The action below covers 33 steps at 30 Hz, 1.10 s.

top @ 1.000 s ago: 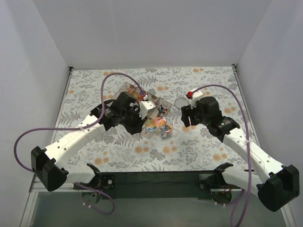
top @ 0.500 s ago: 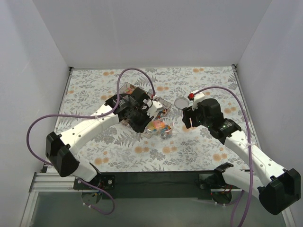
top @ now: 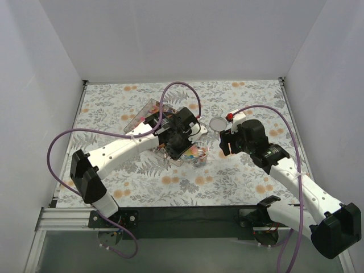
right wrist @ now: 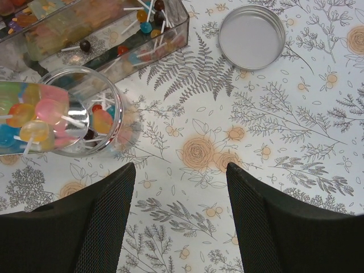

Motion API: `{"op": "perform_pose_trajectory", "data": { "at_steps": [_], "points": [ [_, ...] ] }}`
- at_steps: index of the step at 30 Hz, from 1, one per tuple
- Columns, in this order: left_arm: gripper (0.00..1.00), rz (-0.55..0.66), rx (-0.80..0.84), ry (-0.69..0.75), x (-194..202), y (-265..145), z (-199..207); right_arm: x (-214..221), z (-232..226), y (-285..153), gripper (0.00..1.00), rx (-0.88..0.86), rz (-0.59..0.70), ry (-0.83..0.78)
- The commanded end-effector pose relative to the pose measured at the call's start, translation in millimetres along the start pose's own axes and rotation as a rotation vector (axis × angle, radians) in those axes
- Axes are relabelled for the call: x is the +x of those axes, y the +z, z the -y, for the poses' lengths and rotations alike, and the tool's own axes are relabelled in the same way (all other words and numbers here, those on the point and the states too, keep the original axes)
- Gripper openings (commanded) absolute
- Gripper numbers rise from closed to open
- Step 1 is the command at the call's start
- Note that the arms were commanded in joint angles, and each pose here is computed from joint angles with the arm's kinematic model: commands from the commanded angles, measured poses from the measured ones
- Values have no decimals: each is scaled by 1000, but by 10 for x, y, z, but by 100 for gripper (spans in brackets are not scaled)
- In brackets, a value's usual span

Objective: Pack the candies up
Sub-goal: Place the fake candies in the packing bottle.

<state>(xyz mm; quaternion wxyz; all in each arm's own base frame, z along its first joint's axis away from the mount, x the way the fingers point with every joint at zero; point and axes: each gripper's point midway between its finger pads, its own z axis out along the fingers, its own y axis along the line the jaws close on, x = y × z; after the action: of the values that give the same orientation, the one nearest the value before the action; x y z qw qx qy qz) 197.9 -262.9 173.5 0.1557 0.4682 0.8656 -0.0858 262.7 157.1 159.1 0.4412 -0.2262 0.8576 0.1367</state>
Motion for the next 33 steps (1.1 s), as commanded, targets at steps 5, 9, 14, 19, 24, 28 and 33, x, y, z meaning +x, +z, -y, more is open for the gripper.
{"op": "perform_pose_trajectory", "data": {
  "at_steps": [5, 9, 14, 19, 24, 28, 33],
  "points": [
    [0, 16, -110, -15, -124, -197, -80, -91, 21, -25, 72, 3, 40, -11],
    [0, 10, -132, -2, -182, -218, -16, -99, 13, -20, 72, -4, 42, -12],
    [0, -49, -169, 49, -92, -161, 80, -104, -5, -13, 72, -15, 45, -13],
    [0, -65, -215, 79, -78, -187, 106, -79, -62, -8, 72, -47, 41, -12],
    [0, -73, -249, 103, -91, -189, 129, -59, -89, -3, 72, -61, 41, 3],
    [0, -94, -299, 136, -65, -185, 127, -47, -106, -9, 72, -69, 41, 5],
    [0, -70, -358, 176, -165, -225, 135, -37, -135, -4, 72, -84, 40, 11]
  ]
}}
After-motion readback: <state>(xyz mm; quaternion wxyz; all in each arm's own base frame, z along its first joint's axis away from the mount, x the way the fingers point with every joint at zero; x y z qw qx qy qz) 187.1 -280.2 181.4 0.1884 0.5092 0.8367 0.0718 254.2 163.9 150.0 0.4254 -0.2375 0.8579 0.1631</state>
